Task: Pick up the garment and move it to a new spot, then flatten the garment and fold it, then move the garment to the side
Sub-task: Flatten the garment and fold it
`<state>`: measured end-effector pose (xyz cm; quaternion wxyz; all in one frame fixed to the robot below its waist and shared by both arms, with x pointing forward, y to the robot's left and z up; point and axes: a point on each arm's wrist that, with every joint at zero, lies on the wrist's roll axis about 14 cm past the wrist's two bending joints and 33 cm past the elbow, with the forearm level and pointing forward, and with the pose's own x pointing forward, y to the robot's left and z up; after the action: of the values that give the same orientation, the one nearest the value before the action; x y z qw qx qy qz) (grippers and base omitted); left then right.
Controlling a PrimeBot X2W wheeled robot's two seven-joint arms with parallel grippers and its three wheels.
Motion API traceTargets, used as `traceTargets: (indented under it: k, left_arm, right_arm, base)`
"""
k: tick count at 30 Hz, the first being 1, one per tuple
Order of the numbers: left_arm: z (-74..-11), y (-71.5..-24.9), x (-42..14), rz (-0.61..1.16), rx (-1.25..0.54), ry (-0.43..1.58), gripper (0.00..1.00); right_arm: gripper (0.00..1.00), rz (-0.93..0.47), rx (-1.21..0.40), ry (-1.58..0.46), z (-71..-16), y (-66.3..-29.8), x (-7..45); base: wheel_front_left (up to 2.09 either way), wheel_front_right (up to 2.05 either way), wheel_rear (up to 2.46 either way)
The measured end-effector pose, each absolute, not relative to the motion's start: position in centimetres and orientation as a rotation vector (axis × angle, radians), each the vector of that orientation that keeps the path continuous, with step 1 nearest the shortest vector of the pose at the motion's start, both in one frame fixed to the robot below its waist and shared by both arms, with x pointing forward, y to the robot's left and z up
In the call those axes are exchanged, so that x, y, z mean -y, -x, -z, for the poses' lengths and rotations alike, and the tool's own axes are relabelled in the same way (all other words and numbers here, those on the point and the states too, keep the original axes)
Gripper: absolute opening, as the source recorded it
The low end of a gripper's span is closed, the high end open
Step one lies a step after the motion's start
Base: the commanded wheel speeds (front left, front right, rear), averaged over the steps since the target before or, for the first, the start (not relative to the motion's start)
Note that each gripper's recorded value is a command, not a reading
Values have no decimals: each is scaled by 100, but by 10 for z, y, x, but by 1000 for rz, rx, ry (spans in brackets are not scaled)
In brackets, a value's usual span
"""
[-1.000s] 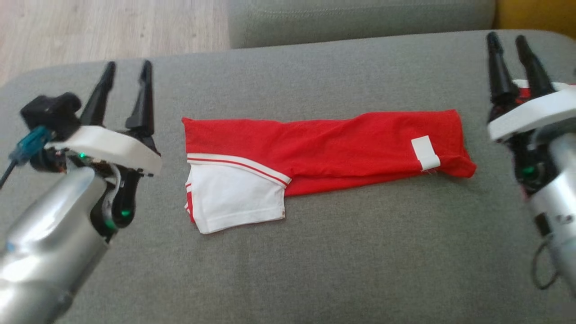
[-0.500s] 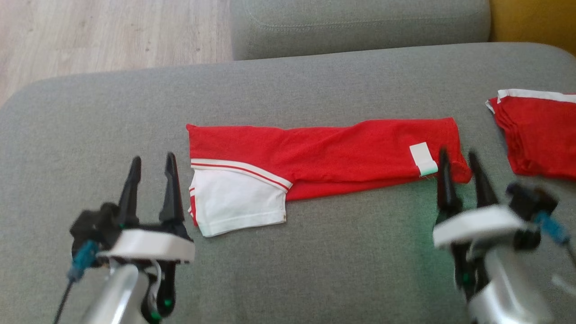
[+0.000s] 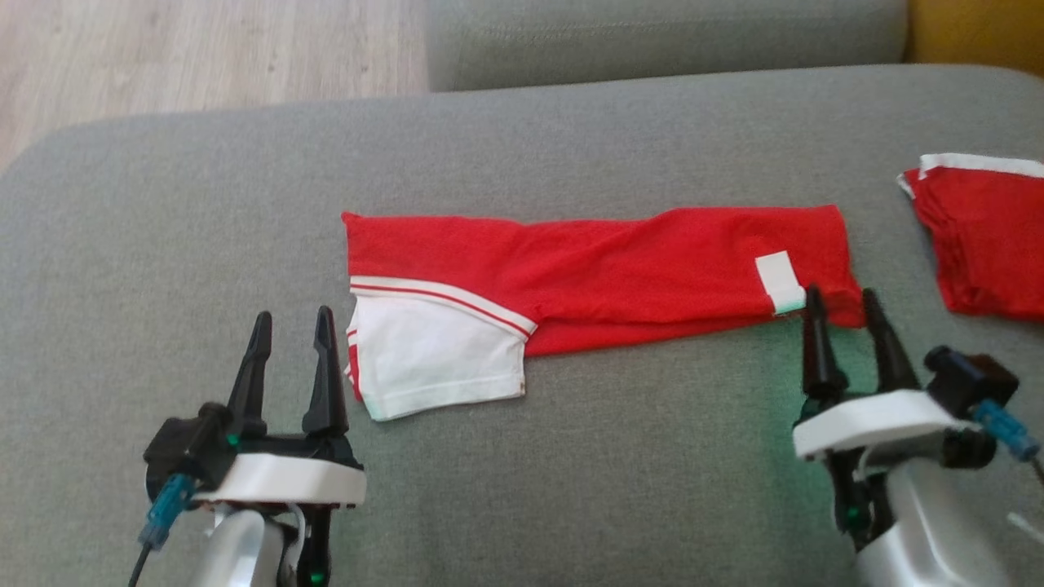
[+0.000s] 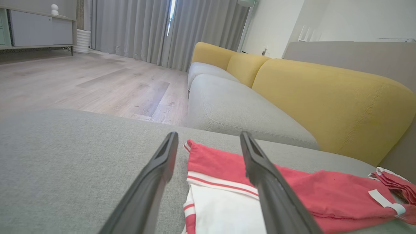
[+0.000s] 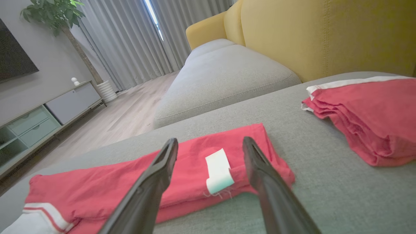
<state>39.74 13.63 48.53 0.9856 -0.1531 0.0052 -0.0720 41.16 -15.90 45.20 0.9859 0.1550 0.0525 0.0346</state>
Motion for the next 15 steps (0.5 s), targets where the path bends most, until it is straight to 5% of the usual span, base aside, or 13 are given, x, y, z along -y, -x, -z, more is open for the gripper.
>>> traceTargets:
  k: [15]
  left_arm:
    - [-465,-419,-138,139,-56,314,100]
  right_arm:
    - [100,149,-363,-346,-379,-455,204]
  base:
    - [0,0,0]
